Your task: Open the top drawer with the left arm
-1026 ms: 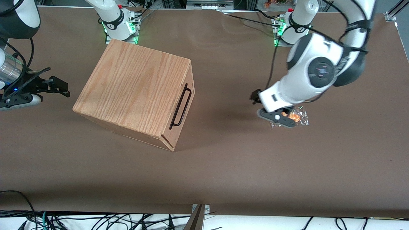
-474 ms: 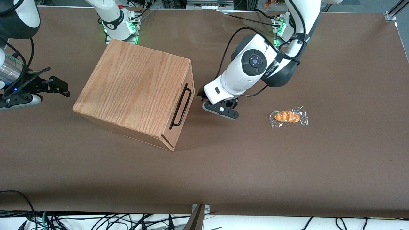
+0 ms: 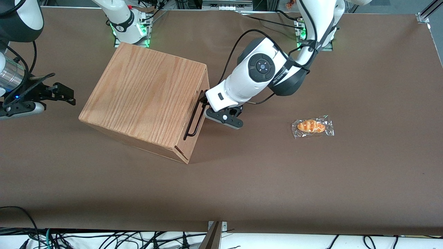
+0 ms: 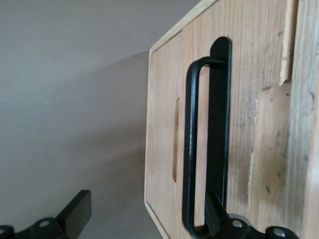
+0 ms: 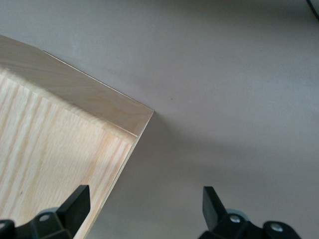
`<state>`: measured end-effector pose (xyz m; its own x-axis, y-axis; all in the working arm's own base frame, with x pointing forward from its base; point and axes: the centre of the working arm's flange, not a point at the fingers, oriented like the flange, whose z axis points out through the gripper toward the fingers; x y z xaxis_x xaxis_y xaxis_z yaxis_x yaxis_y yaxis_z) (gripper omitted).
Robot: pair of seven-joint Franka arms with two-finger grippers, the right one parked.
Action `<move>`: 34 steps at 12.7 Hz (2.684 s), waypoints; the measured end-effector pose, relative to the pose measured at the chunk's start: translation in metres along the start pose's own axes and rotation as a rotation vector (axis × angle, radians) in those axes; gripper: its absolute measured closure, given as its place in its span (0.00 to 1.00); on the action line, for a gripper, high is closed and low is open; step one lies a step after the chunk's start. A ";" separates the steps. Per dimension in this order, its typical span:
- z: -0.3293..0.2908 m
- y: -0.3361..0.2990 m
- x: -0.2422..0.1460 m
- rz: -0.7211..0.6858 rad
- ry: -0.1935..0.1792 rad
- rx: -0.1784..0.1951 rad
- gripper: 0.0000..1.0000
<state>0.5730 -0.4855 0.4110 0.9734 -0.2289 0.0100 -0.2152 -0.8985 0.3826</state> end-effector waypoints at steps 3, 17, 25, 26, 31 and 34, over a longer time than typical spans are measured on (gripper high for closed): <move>0.013 -0.001 0.005 -0.003 -0.001 -0.001 0.00; 0.022 -0.037 0.022 -0.047 -0.003 0.016 0.00; 0.003 -0.094 0.046 -0.088 0.023 0.019 0.00; 0.002 -0.097 0.047 -0.090 0.025 0.019 0.00; -0.005 -0.114 0.053 -0.109 0.028 0.011 0.00; -0.005 -0.116 0.054 -0.116 0.026 0.001 0.00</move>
<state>0.6511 -0.3915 0.3719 0.9935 -0.1133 -0.0101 -0.1010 -0.9189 0.3813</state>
